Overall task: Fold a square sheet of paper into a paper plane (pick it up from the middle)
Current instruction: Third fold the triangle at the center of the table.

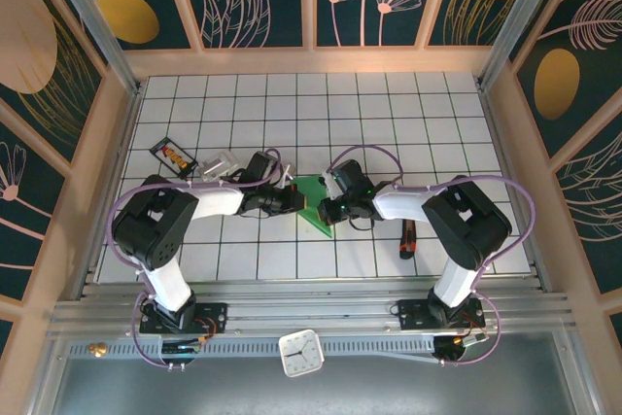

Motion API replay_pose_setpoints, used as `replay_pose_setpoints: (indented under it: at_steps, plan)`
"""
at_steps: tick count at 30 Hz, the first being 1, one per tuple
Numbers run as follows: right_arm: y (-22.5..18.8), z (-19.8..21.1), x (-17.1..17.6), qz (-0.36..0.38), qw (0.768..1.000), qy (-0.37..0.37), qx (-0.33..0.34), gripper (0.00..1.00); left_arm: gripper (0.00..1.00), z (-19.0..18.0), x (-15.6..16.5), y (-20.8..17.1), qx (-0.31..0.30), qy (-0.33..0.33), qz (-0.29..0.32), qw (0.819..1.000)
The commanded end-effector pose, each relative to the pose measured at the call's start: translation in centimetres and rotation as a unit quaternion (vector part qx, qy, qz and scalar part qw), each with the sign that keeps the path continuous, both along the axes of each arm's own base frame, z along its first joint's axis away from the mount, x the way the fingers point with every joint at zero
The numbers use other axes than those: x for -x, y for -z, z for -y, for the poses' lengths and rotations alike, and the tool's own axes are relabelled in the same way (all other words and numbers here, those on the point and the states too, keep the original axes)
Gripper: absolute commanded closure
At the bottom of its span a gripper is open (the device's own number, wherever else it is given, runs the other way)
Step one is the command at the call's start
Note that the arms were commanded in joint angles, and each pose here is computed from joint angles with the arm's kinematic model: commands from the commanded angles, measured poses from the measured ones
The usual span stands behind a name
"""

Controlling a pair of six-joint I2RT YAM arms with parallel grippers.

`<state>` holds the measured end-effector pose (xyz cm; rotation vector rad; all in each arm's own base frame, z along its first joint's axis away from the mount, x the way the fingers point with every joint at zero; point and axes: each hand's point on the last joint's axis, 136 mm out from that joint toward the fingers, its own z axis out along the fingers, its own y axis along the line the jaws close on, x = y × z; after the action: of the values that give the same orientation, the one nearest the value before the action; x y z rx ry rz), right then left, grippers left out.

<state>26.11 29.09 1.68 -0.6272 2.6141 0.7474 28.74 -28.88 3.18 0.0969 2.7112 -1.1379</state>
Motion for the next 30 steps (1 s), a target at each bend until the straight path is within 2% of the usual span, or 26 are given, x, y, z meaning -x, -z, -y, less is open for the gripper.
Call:
replay_pose_setpoints:
  at_steps: [1,19,30]
  plan:
    - [4.5,3.6,2.8,-0.061,0.994,0.006,0.088,0.95,1.00,0.4,-0.2,0.0,0.001,0.013,-0.001,1.000]
    - [3.6,3.4,2.3,-0.052,0.995,0.009,0.083,0.95,1.00,-2.0,0.9,4.4,-0.085,0.022,-0.023,0.996]
    - [1.9,2.8,1.6,-0.040,0.997,0.012,0.068,0.90,1.00,-3.3,1.8,6.0,-0.126,0.035,-0.034,0.991]
